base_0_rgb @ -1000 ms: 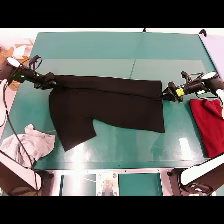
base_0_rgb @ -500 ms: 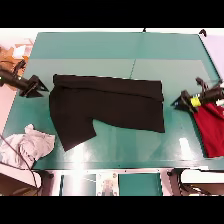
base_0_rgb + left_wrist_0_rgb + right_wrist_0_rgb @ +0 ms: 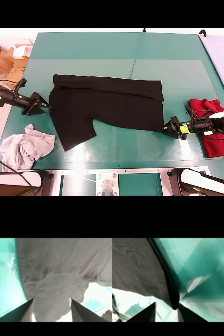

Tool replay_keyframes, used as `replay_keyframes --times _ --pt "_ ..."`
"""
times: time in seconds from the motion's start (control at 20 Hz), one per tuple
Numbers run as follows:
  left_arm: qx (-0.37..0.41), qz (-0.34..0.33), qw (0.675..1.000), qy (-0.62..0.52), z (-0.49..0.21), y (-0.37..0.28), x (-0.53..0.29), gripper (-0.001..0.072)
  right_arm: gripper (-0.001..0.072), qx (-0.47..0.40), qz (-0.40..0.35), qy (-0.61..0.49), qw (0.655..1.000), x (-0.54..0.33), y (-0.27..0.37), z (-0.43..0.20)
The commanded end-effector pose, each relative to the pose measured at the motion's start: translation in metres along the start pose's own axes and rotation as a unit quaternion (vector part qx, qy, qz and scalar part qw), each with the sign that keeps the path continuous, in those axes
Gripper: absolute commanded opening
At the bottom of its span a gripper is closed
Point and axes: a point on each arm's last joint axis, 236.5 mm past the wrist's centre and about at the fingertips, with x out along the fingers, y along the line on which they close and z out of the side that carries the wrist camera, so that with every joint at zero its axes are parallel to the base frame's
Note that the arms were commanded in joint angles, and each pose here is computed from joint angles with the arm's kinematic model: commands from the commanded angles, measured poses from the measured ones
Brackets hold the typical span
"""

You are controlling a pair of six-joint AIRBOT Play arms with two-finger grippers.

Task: Fold the shirts.

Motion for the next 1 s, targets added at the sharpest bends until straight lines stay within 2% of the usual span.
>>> replay_keyframes --times 0.0,0.1,0.15,0.35,0.45,0.65,0.7,0.75,0.8,0.9,0.95 --pt "-0.006 -0.020 1.000 -0.005 -0.004 -0.004 0.007 0.0514 0.0254 -0.002 0.030 -0.050 0.998 0.007 0.008 0.018" --pt "-0.008 -0.028 1.000 -0.011 -0.001 -0.007 0.007 0.0514 0.0070 -0.003 0.040 -0.062 0.997 0.005 0.013 0.023" --pt "-0.008 -0.030 0.999 -0.010 -0.001 -0.008 0.007 0.0514 0.0019 -0.010 0.039 -0.066 0.997 0.003 0.014 0.027" --pt "-0.010 -0.041 0.999 0.003 -0.007 -0.014 0.006 0.0513 0.0017 0.006 0.011 -0.120 0.993 -0.043 0.000 0.065" --pt "-0.011 -0.057 0.998 0.008 -0.009 -0.021 0.006 0.0422 0.0017 0.018 0.017 -0.146 0.989 -0.069 -0.007 0.078" --pt "-0.040 -0.083 0.995 0.029 -0.030 -0.029 0.015 0.0427 0.0017 0.030 0.016 -0.165 0.986 -0.084 -0.020 0.085" --pt "-0.048 -0.084 0.995 0.026 -0.042 -0.028 0.021 0.0427 0.0019 0.031 0.017 -0.164 0.986 -0.083 -0.020 0.086" --pt "-0.055 -0.081 0.995 0.019 -0.054 -0.026 0.027 0.0446 0.0057 0.031 0.017 -0.164 0.986 -0.083 -0.019 0.086" --pt "-0.063 -0.076 0.995 0.009 -0.068 -0.023 0.033 0.0446 0.0171 0.031 0.017 -0.164 0.986 -0.083 -0.019 0.086" --pt "-0.075 -0.059 0.995 -0.032 -0.080 -0.014 0.043 0.0470 0.0214 0.031 0.017 -0.166 0.985 -0.084 -0.020 0.086" --pt "-0.098 -0.055 0.993 -0.040 -0.088 -0.009 0.049 0.0633 0.0273 0.032 0.017 -0.166 0.986 -0.084 -0.020 0.086"
